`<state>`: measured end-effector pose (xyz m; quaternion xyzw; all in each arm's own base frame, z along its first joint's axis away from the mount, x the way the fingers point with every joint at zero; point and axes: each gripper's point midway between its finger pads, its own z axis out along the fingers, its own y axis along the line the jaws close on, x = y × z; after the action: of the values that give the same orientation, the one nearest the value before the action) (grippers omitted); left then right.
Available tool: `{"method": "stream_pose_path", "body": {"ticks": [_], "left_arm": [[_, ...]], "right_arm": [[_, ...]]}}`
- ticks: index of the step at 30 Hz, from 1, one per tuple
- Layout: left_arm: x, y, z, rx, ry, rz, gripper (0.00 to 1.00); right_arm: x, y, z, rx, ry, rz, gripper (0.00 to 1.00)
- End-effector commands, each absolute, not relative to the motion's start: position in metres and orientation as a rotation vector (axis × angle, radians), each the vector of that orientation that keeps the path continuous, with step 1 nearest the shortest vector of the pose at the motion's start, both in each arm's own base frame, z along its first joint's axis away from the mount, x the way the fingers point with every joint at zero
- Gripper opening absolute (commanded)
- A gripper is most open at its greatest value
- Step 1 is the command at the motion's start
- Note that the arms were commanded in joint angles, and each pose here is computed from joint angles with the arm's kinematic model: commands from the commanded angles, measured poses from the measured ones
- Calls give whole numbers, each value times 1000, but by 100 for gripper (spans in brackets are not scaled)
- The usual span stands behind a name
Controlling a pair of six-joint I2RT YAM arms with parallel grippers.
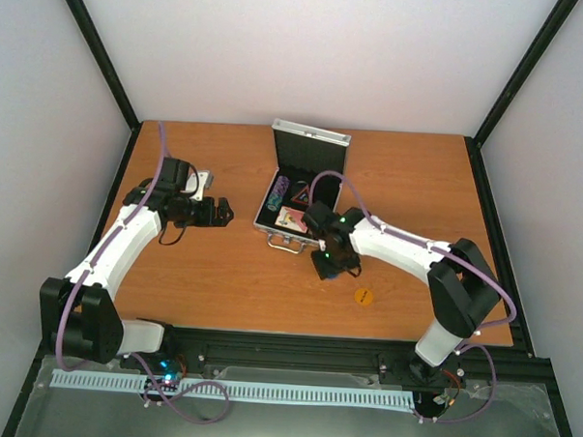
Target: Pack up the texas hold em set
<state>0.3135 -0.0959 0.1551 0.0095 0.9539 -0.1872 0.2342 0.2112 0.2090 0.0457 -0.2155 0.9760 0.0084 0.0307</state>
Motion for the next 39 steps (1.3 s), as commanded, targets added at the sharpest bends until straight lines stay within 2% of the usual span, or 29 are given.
{"method": "stream_pose_path", "body": {"ticks": [1, 17, 29, 33, 36, 39], "left_arm": [[320, -96, 167, 40, 2576, -518, 100], [319, -95, 175, 46, 2560, -511, 100], [318, -92, 166, 40, 2585, -485, 100], [320, -93, 165, 38, 2588, -493, 100], [321, -94, 166, 39, 2587, -499, 100], [321, -94, 166, 41, 2587, -497, 100]], "right_arm": [[246, 232, 98, -651, 2866, 78, 49], [391, 301, 84, -710, 2778, 219, 50], [407, 312, 51, -718, 2829, 273, 50], [407, 313, 44, -731, 2838, 271, 61], [407, 309, 43, -722, 2838, 241, 74], [411, 305, 53, -701, 2807, 211, 80]]}}
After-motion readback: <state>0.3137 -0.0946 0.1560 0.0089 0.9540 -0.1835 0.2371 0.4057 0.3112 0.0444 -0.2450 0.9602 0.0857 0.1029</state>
